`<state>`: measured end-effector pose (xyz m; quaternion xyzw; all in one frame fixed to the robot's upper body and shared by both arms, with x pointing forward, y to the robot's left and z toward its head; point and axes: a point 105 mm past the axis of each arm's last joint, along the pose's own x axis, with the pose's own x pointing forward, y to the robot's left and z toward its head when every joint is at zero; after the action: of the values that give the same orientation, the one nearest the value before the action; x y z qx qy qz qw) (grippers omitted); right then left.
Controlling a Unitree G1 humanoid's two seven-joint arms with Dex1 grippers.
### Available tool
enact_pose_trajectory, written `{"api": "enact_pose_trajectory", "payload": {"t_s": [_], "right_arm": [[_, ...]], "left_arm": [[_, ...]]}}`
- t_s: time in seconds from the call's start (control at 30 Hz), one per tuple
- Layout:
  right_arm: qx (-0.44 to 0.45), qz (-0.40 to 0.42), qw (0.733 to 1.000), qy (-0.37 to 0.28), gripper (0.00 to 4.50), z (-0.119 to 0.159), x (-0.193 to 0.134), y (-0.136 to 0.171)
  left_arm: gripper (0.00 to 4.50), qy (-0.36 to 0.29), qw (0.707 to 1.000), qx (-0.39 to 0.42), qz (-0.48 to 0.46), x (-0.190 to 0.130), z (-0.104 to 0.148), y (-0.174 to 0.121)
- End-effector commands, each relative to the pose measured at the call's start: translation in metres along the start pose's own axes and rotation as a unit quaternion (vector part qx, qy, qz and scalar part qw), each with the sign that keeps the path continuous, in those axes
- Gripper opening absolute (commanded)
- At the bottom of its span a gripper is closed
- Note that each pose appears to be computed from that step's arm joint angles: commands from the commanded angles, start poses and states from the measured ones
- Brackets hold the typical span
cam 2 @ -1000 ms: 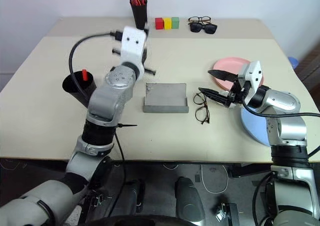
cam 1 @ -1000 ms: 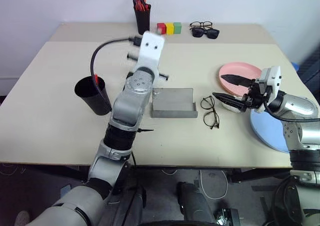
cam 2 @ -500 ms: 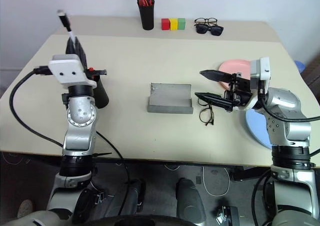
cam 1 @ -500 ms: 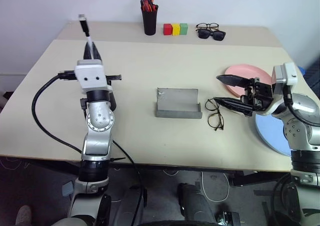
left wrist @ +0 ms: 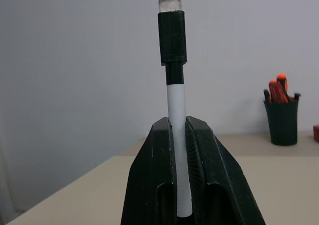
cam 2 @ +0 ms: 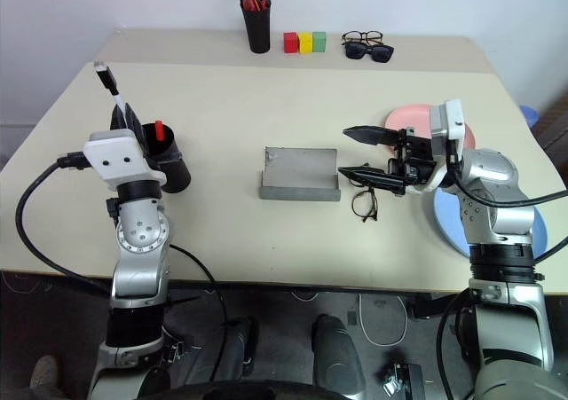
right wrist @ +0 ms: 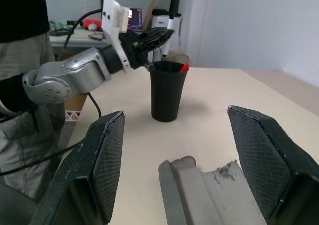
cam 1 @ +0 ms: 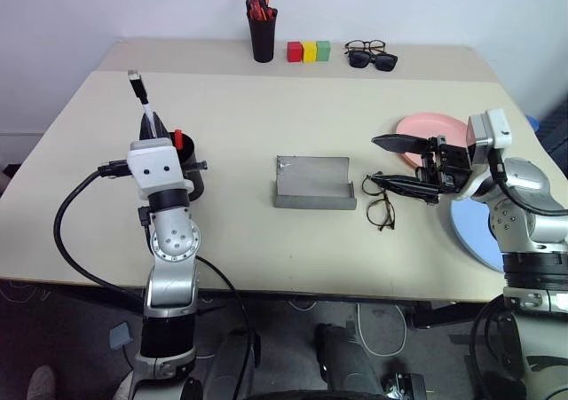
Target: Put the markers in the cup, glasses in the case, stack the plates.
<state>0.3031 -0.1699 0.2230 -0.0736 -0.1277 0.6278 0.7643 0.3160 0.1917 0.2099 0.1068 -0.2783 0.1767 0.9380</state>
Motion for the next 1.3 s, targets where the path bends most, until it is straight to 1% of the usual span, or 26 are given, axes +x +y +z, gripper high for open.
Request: {"api": "enact_pose_trajectory", "payload": {"t_s": [0.03,0.2,0.27,0.47,0.5,0.57,0.6,0.7,0.8,0.9,0.93,0.97,1.03,1.1,1.17,1.2,1.23,1.27,1.3], "right_arm": [[-0.02,0.004,1.0,-0.012,3.37,0.009,0.002,0.001],[-0.018,0.002,1.0,-0.011,3.37,0.01,0.001,0.001],[-0.02,0.0,1.0,-0.01,3.37,0.01,0.001,0.001],[-0.023,-0.008,1.0,-0.01,3.37,0.011,0.0,0.001],[-0.024,-0.01,1.0,-0.01,3.37,0.011,0.0,0.001],[-0.025,-0.014,1.0,-0.01,3.37,0.012,-0.001,0.0],[-0.026,-0.015,0.999,-0.01,3.37,0.012,-0.001,0.0],[-0.028,-0.02,0.999,-0.01,3.37,0.013,-0.003,-0.001],[-0.028,-0.028,0.999,-0.009,3.37,0.013,-0.004,-0.003],[-0.025,-0.044,0.999,-0.001,3.37,0.011,-0.008,-0.004],[-0.021,-0.052,0.998,0.005,3.37,0.009,-0.012,-0.003],[-0.015,-0.062,0.998,0.014,3.37,0.006,-0.017,-0.002],[-0.001,-0.08,0.996,0.035,3.37,-0.001,-0.027,0.002],[0.022,-0.101,0.992,0.068,3.37,-0.011,-0.039,0.009],[0.051,-0.139,0.984,0.101,3.37,-0.021,-0.051,0.015],[0.057,-0.157,0.979,0.119,3.37,-0.025,-0.057,0.017],[0.057,-0.169,0.975,0.134,3.37,-0.028,-0.061,0.02],[0.062,-0.185,0.97,0.146,3.37,-0.031,-0.066,0.024],[0.065,-0.2,0.965,0.154,3.37,-0.032,-0.07,0.028]], "left_arm": [[0.16,-0.025,1.0,0.009,-0.004,-0.002,0.005,0.002],[0.16,-0.023,0.999,0.028,-0.02,-0.007,-0.01,-0.001],[0.16,-0.009,0.999,0.029,-0.01,-0.009,-0.018,0.001],[0.16,-0.009,0.999,0.032,-0.015,-0.016,-0.029,-0.003],[0.84,-0.002,0.999,0.032,-0.015,-0.017,-0.031,-0.003],[1.62,-0.011,0.999,0.026,-0.023,-0.02,-0.029,-0.004],[2.21,-0.011,1.0,0.017,-0.021,-0.021,-0.029,-0.003],[3.55,-0.034,0.999,-0.012,-0.026,-0.024,-0.02,-0.002],[3.55,-0.066,0.996,-0.044,-0.042,-0.023,-0.005,-0.005],[3.55,-0.054,0.993,-0.054,-0.091,-0.016,0.008,-0.022],[3.55,-0.026,0.984,-0.038,-0.169,-0.016,0.009,-0.043],[3.55,-0.012,0.967,-0.022,-0.254,-0.019,0.013,-0.064],[3.55,0.015,0.919,-0.023,-0.393,-0.032,0.019,-0.095],[3.55,0.056,0.857,-0.038,-0.511,-0.043,0.021,-0.117],[3.55,0.093,0.797,-0.06,-0.593,-0.047,0.022,-0.129],[3.55,0.109,0.778,-0.062,-0.616,-0.046,0.021,-0.132],[3.55,0.112,0.758,-0.05,-0.64,-0.045,0.02,-0.134],[3.55,0.134,0.725,-0.044,-0.674,-0.047,0.017,-0.137],[3.55,0.144,0.698,-0.033,-0.701,-0.047,0.015,-0.138]]}}
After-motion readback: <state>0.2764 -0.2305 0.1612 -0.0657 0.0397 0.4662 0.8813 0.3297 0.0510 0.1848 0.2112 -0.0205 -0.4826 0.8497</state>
